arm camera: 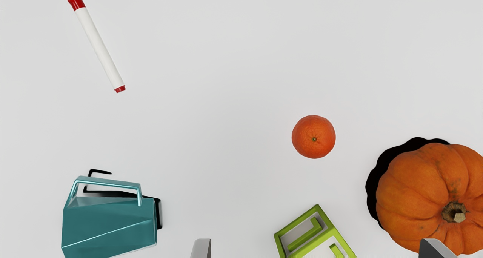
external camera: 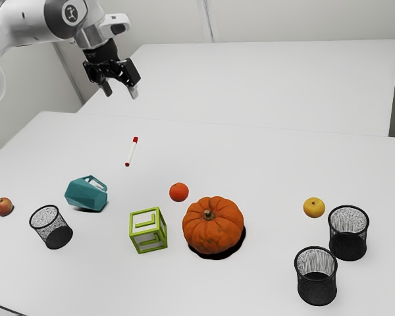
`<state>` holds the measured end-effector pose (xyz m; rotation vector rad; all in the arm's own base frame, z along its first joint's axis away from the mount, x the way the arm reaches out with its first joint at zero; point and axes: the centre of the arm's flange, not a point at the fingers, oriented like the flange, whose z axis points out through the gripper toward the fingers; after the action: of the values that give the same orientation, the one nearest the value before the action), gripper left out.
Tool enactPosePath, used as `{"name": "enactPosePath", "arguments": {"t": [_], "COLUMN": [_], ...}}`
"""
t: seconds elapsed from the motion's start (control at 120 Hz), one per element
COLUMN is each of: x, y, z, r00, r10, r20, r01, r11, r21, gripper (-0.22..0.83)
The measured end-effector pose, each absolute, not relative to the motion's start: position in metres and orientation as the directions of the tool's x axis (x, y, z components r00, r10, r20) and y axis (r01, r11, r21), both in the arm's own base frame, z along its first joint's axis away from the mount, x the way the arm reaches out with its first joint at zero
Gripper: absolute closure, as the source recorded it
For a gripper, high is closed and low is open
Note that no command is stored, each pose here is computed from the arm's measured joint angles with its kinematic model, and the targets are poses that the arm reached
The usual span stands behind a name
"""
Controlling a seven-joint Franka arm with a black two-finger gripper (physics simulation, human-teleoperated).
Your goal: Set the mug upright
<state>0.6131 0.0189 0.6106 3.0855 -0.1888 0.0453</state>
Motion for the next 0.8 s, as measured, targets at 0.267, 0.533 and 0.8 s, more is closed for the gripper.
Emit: {"name": "enactPosePath", "arguments": {"t": [0.267, 0.533, 0.8], "x": [0.611, 0.571, 0.552], "y": [0.018, 0.090, 0.227], "z": [0.614, 0.638, 0.588], "r00": [0.990, 0.999, 0.989], "r10": [-0.136, 0.000, 0.145], "r20": [0.037, 0.043, -0.016], "r01": [-0.138, -0.006, 0.141], "r11": [-0.989, -0.990, -0.925], "r21": [0.052, 0.138, 0.354], "gripper": [0.00, 0.00, 0.00]}}
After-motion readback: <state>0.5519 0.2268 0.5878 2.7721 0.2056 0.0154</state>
